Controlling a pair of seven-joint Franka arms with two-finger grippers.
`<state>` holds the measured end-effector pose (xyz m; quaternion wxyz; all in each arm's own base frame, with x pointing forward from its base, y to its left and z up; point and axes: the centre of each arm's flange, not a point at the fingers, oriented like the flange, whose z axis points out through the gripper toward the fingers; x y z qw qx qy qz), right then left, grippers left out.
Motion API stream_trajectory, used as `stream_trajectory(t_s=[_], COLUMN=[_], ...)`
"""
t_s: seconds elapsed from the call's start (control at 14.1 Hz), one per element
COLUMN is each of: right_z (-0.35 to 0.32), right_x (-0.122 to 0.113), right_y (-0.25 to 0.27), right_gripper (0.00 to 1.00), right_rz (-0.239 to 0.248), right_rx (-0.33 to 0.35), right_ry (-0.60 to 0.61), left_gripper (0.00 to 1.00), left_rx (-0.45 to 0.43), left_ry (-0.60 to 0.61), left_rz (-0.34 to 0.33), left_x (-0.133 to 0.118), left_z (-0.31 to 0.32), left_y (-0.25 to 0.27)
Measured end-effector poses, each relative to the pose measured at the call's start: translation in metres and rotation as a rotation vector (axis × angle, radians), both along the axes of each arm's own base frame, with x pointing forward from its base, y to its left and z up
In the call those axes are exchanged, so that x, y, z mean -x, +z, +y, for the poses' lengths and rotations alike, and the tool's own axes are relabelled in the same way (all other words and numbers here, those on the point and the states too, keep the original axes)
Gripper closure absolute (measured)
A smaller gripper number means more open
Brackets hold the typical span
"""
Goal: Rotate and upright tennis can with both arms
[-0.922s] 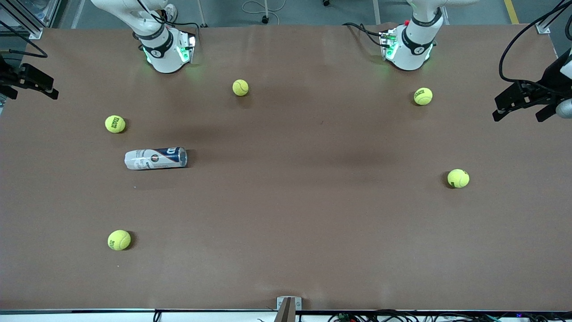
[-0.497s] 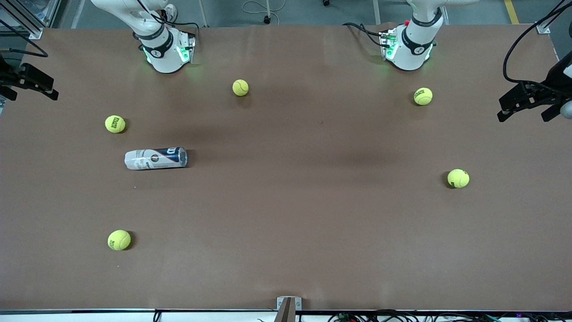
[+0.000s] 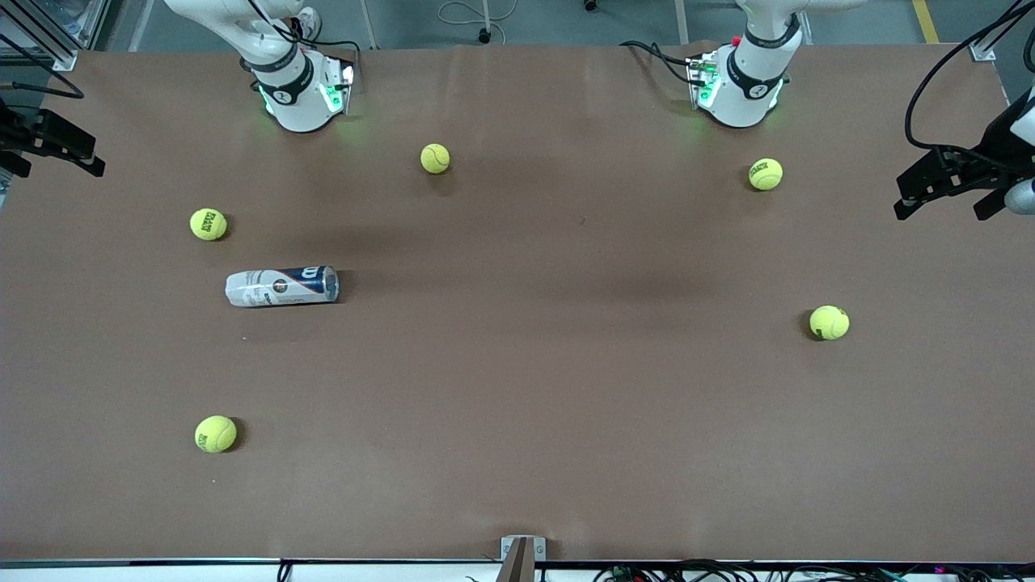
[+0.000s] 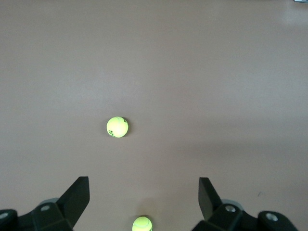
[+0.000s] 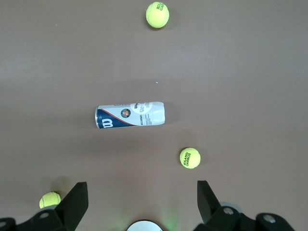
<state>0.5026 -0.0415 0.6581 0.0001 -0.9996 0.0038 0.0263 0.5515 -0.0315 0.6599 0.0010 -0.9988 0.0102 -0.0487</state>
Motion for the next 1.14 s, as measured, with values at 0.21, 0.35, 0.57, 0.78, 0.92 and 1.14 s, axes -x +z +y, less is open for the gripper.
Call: stream_trajectory(t_s=[0.21, 0.35, 0.57, 0.78, 0.92, 1.14], right_z=[-0.007, -0.013, -0.021, -0.029, -0.034, -0.027], right_x=[-0.005, -0.012, -0.025, -0.034, -0.035, -0.043], right_y=[-0.006, -0.013, -0.028, -0.039, -0.045, -0.062], right_gripper=[0.00, 0.00, 0.00, 0.00, 0.00, 0.00], right_rz=[0.002, -0.002, 0.007, 0.011, 0.021, 0.039], right_rx=[0.001, 0.003, 0.038, 0.091, 0.099, 0.113], right_ry=[-0.012, -0.023, -0.032, -0.041, -0.172, -0.532], left_gripper=[0.00, 0.00, 0.00, 0.00, 0.00, 0.00], left_rx=[0.000, 0.000, 0.000, 0.000, 0.000, 0.000], left_ry=[0.000, -0.001, -0.006, -0.008, -0.008, -0.008], left_rz=[0.000, 0.000, 0.000, 0.000, 0.000, 0.000], left_x=[0.000, 0.000, 0.000, 0.000, 0.000, 0.000], left_z=[0.000, 0.000, -0.003, -0.004, -0.004, -0.004], left_y=[0.000, 0.000, 0.000, 0.000, 0.000, 0.000])
